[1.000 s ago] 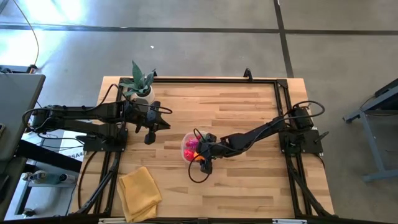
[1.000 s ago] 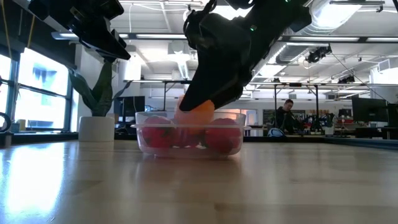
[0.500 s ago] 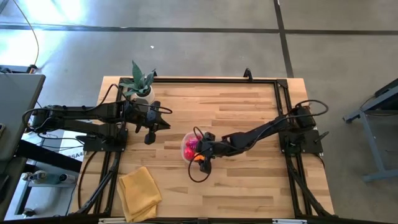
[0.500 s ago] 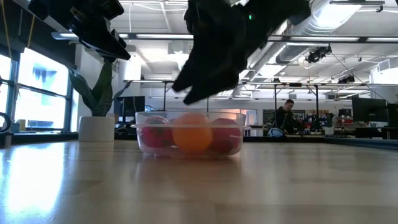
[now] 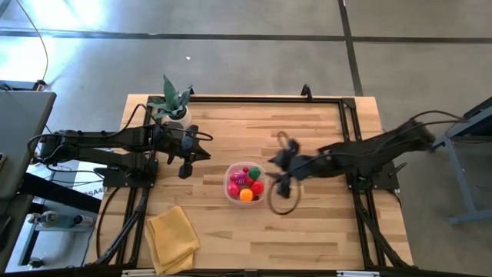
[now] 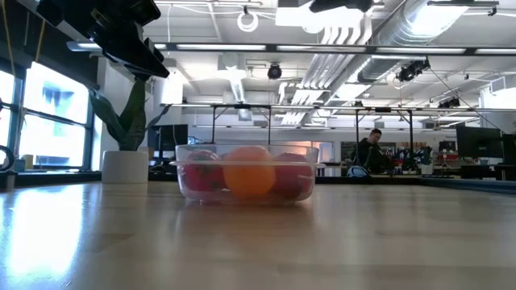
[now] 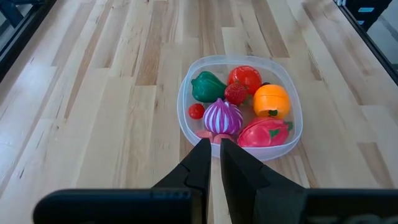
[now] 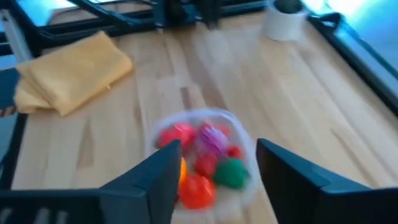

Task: Pick and placing Produce into tupperware
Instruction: Return to Home Position

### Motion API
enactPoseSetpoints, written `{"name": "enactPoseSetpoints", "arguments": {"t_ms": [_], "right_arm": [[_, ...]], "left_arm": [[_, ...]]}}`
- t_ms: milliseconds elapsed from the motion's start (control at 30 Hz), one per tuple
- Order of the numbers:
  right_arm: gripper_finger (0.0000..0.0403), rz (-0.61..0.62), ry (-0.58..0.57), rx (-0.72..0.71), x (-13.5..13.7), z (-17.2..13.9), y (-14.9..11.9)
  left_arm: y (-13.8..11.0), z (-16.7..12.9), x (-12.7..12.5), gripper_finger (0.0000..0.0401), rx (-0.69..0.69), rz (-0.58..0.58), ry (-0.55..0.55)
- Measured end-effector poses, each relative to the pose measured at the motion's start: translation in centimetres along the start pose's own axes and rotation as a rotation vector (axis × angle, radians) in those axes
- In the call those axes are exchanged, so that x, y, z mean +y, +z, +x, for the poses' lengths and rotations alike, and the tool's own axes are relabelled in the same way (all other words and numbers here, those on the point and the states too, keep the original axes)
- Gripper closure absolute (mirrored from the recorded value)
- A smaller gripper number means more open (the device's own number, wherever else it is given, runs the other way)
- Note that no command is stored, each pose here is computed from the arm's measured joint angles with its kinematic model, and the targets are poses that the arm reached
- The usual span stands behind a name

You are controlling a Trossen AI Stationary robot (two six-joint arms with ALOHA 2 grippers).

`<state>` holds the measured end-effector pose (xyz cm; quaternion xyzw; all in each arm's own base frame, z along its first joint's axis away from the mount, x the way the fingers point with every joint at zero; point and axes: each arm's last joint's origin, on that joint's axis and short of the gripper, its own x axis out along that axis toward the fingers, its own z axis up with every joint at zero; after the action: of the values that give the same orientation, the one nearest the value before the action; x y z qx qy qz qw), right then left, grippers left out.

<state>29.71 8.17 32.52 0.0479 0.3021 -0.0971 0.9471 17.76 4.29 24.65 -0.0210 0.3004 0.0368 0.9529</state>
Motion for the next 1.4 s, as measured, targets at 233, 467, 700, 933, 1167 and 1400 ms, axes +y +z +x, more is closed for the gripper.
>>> {"name": "enactPoseSetpoints", "arguments": {"t_ms": [233,467,700,933,1167,1400], "right_arm": [[0.0246,0.119,-0.176,0.017,-2.1,-7.0,-2.0],[0.0254,0.147,-0.142,0.0,-2.6,-7.9,-6.0],[0.0254,0.107,-0.007,-0.027,-3.2,-6.4,-9.9],[0.026,0.007,0.071,-0.102,-4.0,-5.7,-12.6],[0.0333,-0.078,0.031,-0.189,-5.9,-6.3,-12.2],[0.0399,-0.033,0.048,-0.282,-9.1,-8.4,-11.3]], "left_arm": [[0.0,0.0,0.0,0.0375,0.0,0.0,0.0],[0.0,0.0,0.0,0.0375,0.0,0.0,0.0],[-0.1,0.0,-0.1,0.0375,0.006,0.006,-0.019],[0.0,0.0,0.0,0.0375,0.001,0.009,-0.008],[0.1,0.0,0.0,0.0375,-0.008,0.011,0.003],[0.2,0.0,0.2,0.0375,-0.019,0.01,0.055]]}}
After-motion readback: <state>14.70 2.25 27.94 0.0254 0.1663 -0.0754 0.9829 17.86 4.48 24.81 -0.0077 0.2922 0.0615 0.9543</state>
